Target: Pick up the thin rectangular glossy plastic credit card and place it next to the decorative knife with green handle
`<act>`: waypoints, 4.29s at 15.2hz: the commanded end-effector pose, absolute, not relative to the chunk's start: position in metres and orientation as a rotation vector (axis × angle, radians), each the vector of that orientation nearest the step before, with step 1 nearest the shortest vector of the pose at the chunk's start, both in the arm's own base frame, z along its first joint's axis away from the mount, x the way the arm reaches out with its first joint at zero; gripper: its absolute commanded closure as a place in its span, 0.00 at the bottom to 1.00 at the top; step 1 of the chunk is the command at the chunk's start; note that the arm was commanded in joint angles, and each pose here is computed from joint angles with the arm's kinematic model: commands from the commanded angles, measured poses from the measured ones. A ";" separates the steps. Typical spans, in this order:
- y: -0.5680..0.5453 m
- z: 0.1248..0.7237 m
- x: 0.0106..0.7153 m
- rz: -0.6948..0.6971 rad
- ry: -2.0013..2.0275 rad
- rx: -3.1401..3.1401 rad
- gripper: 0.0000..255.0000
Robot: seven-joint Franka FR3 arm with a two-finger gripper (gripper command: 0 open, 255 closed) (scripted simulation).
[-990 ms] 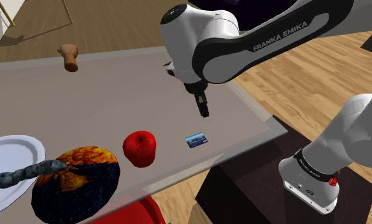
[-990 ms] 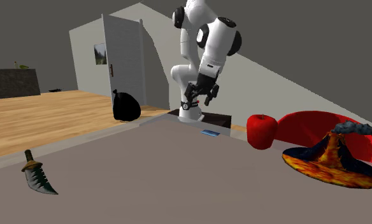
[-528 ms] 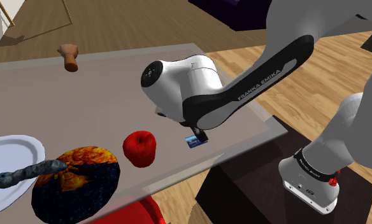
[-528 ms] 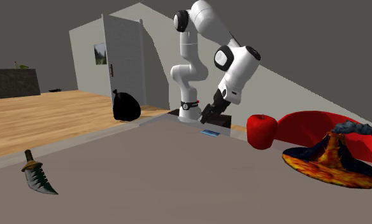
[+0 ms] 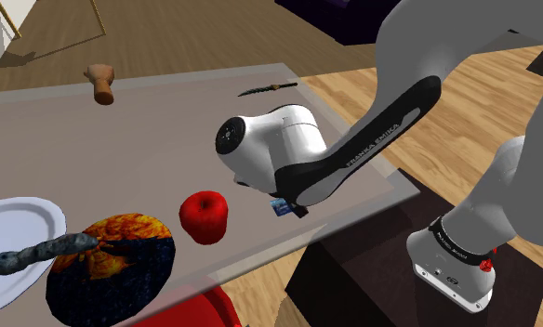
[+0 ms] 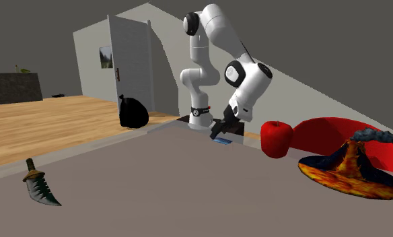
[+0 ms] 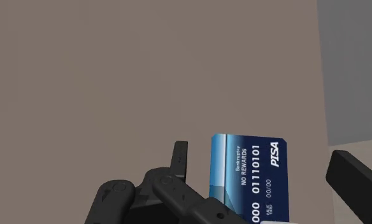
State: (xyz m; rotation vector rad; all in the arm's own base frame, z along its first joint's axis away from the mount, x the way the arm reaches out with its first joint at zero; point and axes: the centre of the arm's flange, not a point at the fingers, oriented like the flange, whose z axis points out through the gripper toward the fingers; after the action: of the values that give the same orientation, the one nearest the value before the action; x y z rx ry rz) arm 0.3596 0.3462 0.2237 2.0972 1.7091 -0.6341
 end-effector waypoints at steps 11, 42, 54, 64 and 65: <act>0.341 0.218 0.359 -0.634 1.710 2.097 1.00; 0.292 0.311 0.421 -0.634 1.710 2.097 1.00; 0.193 0.311 0.544 -0.634 1.710 2.097 1.00; 0.110 0.312 0.647 -0.634 1.710 2.097 1.00; 0.102 0.312 0.658 -0.634 1.710 2.097 1.00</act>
State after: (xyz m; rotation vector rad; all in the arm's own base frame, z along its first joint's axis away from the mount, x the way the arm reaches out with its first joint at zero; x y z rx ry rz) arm 0.6472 0.1098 0.3149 2.0984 1.7089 -0.6332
